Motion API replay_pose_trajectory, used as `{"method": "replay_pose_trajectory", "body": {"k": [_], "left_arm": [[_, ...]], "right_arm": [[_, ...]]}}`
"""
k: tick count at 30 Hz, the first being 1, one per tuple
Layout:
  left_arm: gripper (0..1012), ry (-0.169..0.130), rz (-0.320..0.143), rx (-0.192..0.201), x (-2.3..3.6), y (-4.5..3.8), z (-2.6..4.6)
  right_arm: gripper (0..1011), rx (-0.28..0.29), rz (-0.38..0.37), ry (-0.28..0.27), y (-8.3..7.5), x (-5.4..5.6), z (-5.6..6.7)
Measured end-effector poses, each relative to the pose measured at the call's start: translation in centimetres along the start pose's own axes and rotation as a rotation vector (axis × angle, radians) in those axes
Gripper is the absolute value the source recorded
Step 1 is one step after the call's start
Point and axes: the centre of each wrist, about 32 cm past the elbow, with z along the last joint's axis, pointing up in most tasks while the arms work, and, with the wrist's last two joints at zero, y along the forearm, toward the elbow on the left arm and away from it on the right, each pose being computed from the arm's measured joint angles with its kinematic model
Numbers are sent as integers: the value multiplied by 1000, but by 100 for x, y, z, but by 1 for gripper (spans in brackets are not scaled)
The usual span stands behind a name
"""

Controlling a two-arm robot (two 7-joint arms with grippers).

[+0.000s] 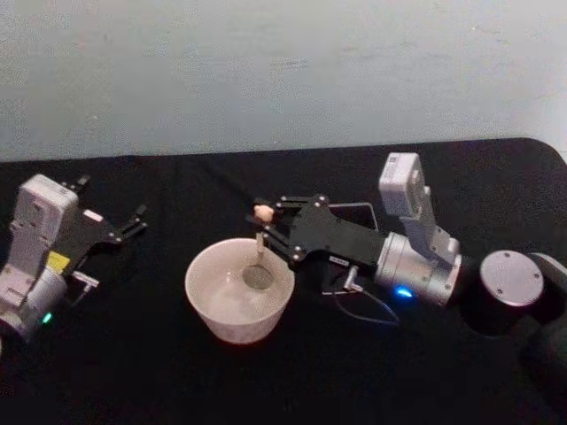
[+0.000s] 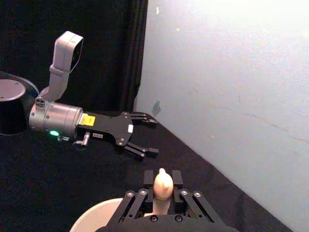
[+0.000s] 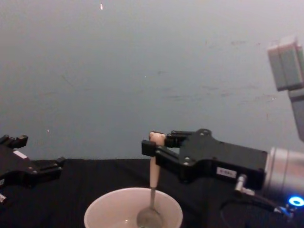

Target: Pick up the stirring spoon with one hand, stir inside the cup, then place it back in its original position.

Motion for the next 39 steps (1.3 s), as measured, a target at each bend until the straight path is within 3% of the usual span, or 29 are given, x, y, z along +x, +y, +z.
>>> {"method": "replay_pose_trajectory", "body": {"k": [12, 18, 22, 30, 39], "left_arm": [[1001, 0, 0, 0, 0, 0, 0], [1001, 0, 0, 0, 0, 0, 0], [1001, 0, 0, 0, 0, 0, 0], [1001, 0, 0, 0, 0, 0, 0], [1001, 0, 0, 0, 0, 0, 0]], "right_arm": [[214, 7, 33, 29, -183, -150, 60], [214, 18, 65, 38, -162, -217, 85], [214, 22, 91, 41, -65, -249, 81], [214, 22, 92, 34, 145, -211, 37], [214, 27, 49, 22, 234, -80, 30]]}}
